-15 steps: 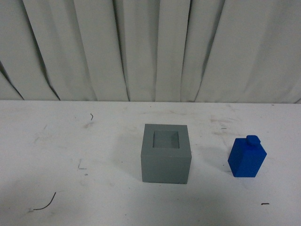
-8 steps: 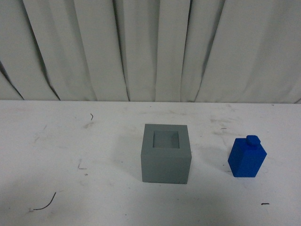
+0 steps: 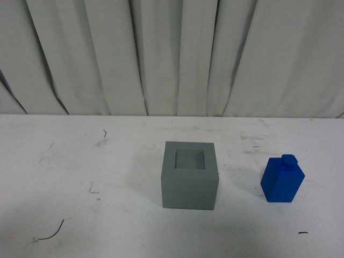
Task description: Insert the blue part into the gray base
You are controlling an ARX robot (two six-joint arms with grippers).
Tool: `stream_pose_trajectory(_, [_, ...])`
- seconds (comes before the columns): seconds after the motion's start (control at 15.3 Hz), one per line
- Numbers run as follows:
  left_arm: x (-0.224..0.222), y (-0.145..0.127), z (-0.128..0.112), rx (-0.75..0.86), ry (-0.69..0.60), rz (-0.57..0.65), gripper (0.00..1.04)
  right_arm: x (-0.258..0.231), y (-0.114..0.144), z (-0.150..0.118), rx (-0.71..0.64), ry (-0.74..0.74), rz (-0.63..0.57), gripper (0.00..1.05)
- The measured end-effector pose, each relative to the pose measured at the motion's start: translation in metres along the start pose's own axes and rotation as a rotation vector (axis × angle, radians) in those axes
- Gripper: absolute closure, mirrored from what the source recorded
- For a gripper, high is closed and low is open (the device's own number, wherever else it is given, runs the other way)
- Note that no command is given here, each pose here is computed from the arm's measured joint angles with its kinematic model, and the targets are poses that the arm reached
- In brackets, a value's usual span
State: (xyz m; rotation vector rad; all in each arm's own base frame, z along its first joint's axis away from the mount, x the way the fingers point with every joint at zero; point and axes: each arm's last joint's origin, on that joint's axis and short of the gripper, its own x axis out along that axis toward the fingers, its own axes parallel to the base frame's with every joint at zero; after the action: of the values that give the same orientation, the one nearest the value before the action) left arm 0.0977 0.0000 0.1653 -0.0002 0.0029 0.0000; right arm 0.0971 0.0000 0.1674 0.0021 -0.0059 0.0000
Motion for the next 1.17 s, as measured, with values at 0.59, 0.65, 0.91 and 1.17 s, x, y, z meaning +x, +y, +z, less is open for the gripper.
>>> stream_pose_trajectory(0.59, [0.0, 0.0, 0.0, 0.0, 0.0, 0.0, 0.07, 0.055, -0.017, 0.042, 0.051, -0.093, -0.149, 0.06])
stream_pose_trajectory(0.65, [0.0, 0.0, 0.0, 0.0, 0.0, 0.0, 0.07, 0.087, -0.021, 0.062, 0.044, -0.148, -0.104, 0.06])
stream_pose_trajectory(0.91, [0.0, 0.0, 0.0, 0.0, 0.0, 0.0, 0.07, 0.222, -0.02, 0.058, -0.014, -0.042, 0.061, 0.06])
stream_pose_trajectory(1.17, [0.0, 0.0, 0.0, 0.0, 0.0, 0.0, 0.07, 0.276, -0.001, 0.029, -0.206, 0.078, 0.456, 0.06])
